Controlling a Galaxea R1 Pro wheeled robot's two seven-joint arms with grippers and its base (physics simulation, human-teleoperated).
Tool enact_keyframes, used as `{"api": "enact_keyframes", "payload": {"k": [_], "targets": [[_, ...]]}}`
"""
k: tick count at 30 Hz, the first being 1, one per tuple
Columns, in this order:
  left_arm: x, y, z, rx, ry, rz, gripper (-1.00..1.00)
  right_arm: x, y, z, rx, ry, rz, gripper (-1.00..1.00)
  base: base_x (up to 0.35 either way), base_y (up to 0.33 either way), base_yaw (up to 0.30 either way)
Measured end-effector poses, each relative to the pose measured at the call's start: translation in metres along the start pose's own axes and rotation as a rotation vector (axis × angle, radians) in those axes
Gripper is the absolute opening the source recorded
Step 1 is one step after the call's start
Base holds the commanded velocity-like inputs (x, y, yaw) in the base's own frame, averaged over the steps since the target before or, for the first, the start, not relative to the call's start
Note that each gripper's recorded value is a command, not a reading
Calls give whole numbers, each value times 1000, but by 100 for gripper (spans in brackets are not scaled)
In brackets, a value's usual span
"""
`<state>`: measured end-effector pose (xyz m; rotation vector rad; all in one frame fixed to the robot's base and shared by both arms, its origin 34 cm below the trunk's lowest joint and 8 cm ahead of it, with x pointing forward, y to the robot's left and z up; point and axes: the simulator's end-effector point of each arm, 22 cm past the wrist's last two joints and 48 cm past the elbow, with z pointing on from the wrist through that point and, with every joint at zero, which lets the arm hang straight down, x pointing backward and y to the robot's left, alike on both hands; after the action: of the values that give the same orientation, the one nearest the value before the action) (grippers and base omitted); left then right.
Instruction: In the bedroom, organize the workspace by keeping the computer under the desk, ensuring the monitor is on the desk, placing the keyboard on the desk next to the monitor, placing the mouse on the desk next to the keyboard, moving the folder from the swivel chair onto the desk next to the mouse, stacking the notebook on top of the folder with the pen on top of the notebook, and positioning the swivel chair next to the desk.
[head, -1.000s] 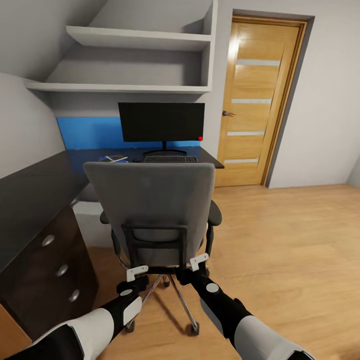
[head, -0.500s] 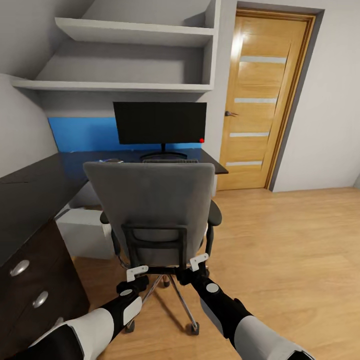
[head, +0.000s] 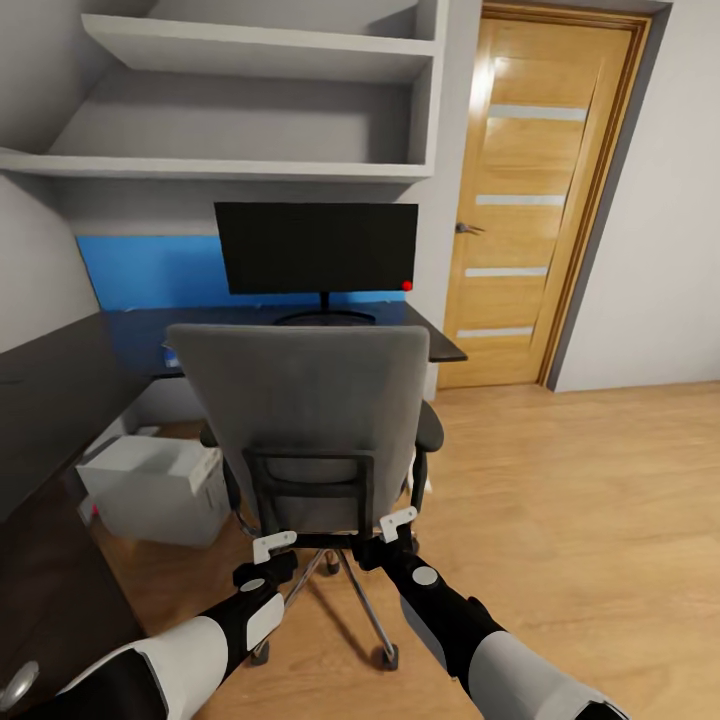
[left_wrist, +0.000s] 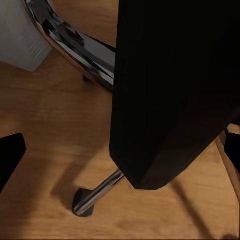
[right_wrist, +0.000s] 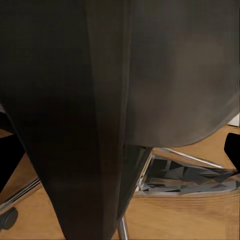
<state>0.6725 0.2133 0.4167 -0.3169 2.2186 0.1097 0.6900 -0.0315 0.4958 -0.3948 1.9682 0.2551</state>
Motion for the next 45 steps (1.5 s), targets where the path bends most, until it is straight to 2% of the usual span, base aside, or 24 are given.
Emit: {"api": "enact_keyframes", "payload": {"k": [12,36,45], "targets": [[0,0,0,-1,1,-6,100,0,-1,0,3,0,2,100,295,45,0],[0,1,0,-2,2,-7,100,0,-1,0,3,0,1,100,82,1,0],[1,1,1,-3,3,-9,100,0,-1,1,3,0,1,100,-125,0,0]]}}
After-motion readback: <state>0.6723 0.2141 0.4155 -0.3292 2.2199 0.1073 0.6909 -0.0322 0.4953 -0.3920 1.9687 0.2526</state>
